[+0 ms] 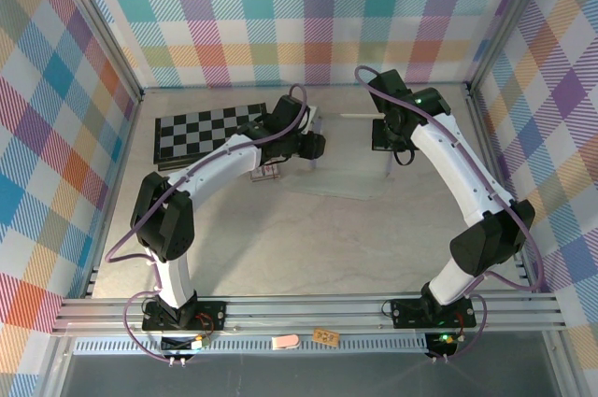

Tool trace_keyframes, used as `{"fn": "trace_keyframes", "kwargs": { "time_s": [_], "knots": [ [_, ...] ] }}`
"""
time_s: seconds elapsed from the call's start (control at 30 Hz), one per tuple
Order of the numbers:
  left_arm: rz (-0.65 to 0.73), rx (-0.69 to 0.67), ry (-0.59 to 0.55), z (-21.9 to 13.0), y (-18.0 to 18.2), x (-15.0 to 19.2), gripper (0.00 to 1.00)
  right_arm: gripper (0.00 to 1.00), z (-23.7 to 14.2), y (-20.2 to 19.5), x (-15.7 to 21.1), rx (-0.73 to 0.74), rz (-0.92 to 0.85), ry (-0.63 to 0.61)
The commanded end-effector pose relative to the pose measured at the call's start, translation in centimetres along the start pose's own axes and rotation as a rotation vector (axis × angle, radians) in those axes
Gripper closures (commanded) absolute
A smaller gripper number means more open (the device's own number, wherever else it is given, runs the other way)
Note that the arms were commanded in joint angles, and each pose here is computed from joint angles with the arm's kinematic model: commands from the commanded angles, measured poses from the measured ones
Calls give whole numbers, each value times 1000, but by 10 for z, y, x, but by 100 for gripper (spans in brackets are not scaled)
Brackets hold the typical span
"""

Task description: Fold the paper box

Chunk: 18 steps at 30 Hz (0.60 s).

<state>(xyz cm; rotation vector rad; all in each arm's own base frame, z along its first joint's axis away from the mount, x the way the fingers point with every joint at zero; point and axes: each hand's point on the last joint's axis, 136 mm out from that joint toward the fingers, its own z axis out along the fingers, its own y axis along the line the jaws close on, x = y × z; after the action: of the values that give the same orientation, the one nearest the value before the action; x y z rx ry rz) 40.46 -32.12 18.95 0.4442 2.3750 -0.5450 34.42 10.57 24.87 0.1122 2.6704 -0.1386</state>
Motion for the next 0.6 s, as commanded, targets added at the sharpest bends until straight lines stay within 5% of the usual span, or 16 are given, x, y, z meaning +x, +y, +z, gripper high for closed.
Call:
{"fn": "trace_keyframes", "kwargs": {
  "time_s": [0.0, 0.2, 0.4, 0.57],
  "knots": [
    [11, 21, -7, 4, -5, -8, 67, 100, -18, -3, -4, -31, 15, -33],
    [28, 15, 28, 4, -6, 6, 71, 100, -18, -2, -6, -31, 19, -36],
    [43, 10, 52, 4, -5, 18, 65, 100, -18, -2, -7, -29, 22, -38],
    [43, -5, 59, 5, -2, 21, 80, 100, -19, -4, -6, -29, 25, -38]
  ]
}}
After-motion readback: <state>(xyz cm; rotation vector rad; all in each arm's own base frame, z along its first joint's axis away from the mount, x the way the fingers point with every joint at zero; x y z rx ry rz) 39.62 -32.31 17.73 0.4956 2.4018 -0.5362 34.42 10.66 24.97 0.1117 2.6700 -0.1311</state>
